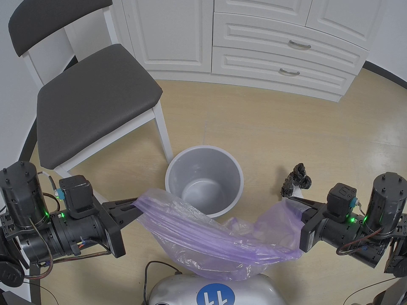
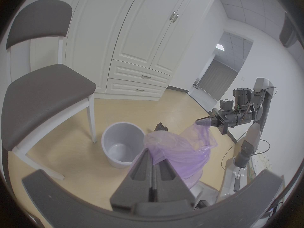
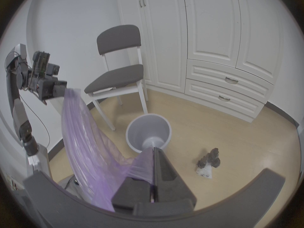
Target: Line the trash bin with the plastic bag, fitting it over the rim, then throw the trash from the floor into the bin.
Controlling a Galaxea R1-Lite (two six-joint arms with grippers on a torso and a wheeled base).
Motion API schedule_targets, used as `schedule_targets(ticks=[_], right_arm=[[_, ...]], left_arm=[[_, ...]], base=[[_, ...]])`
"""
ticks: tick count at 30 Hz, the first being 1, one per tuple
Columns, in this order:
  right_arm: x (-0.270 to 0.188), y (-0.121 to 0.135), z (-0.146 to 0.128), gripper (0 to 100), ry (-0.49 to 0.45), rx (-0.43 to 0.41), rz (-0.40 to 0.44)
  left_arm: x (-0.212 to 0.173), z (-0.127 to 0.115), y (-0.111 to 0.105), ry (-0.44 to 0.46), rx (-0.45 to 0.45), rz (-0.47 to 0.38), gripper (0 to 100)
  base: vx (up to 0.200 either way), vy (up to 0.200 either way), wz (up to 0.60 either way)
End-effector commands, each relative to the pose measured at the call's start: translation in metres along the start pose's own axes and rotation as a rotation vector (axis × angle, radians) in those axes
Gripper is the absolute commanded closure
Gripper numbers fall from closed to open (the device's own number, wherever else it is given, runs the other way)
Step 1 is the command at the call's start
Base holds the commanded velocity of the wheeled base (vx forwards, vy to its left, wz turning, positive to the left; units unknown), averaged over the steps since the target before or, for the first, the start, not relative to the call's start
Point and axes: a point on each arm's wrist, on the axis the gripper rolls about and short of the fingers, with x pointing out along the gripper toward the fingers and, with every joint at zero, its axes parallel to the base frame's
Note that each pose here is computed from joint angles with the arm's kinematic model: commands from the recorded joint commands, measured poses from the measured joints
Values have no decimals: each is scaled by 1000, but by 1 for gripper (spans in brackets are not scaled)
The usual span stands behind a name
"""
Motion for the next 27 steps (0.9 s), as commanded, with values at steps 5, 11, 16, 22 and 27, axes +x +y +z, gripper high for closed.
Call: schedule_targets(ticks=[5, 11, 16, 22, 27], right_arm=[[12, 13, 6, 100, -52, 67, 28], [21, 20, 18, 100, -120, 162, 47], [33, 25, 28, 100, -202, 237, 55], [55, 32, 37, 100, -326, 319, 17], [71, 37, 44, 100, -434, 371, 4]], left_arm=[[22, 8, 0, -27, -77, -20, 100], [42, 26, 3, -119, -76, -27, 100], [59, 53, 5, -208, -60, -25, 100], [70, 67, 6, -254, -52, -30, 100], [76, 59, 7, -240, -55, -28, 100]], base=[[0, 0, 0], [0, 0, 0], [0, 0, 0], [0, 0, 0], [0, 0, 0]])
